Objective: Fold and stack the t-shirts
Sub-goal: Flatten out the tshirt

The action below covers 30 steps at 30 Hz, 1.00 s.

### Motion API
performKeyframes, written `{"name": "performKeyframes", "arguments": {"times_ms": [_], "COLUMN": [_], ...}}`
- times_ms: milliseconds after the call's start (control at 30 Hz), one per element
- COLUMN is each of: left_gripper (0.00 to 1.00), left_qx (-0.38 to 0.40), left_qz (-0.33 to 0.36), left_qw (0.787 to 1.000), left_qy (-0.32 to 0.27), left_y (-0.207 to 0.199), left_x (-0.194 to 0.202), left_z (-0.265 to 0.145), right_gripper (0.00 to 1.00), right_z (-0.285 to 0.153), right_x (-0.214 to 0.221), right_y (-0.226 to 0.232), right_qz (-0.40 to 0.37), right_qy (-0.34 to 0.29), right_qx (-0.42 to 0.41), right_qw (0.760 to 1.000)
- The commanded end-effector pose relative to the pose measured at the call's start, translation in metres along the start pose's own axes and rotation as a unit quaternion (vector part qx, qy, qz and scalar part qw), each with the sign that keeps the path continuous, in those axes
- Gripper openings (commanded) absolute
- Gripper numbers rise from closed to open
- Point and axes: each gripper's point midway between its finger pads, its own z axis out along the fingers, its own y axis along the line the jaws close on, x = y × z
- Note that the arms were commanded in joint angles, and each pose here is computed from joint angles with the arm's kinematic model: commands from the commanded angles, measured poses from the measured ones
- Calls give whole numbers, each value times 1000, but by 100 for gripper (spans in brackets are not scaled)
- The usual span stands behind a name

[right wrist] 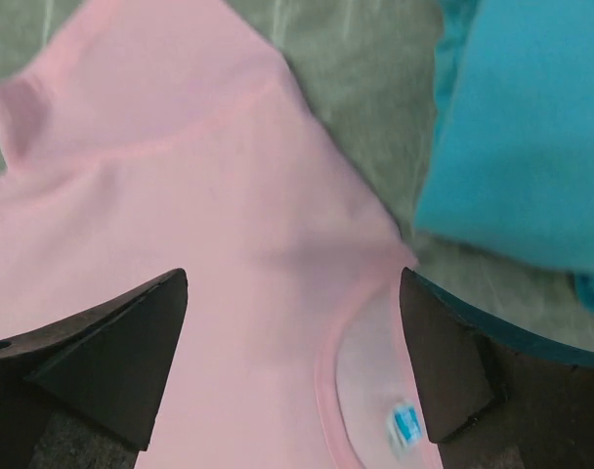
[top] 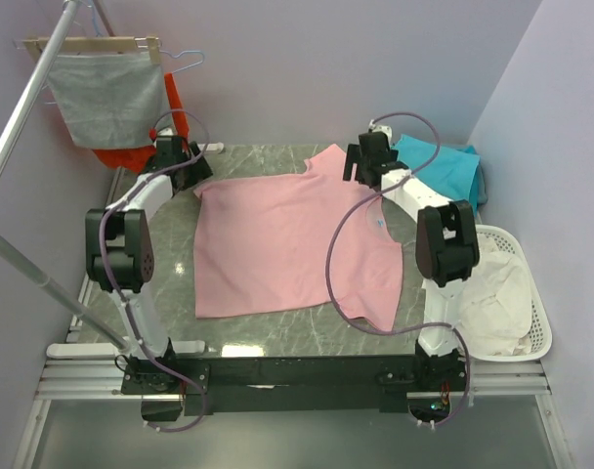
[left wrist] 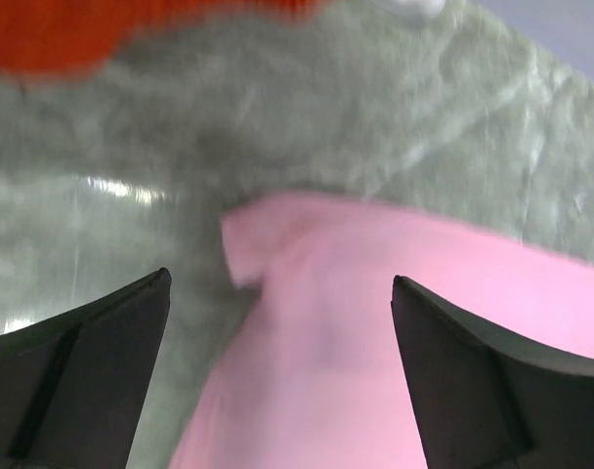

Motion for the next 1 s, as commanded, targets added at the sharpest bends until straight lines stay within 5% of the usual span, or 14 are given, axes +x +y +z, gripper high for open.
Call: {"name": "performKeyframes", "arguments": {"times_ms": [0, 200, 400, 700, 967], "left_gripper": [100, 100, 99, 99, 99], "left_qx": [93, 154, 133, 94, 56], "left_qz": [8, 23, 24, 16, 5], "left_qw": [996, 982, 975, 974, 965], "left_qy": [-13, 104, 178, 207, 256], "left_y": [-43, -73, -56, -22, 11], "left_x": [-2, 89, 167, 211, 256], "left_z": [-61, -81, -97, -116, -146], "right_gripper": [95, 95, 95, 95, 95], "right_z": [-58, -85, -109, -149, -192], "right_x": [-46, -1, 66, 145, 236], "right_y": [4, 25, 24, 37, 28], "right_qz": [29, 22, 11, 1, -20], "right_qy": [-56, 28, 111, 190, 280], "right_qx": [-44, -129, -159, -228, -190], "right_qw": [997, 991, 981, 955, 941]}}
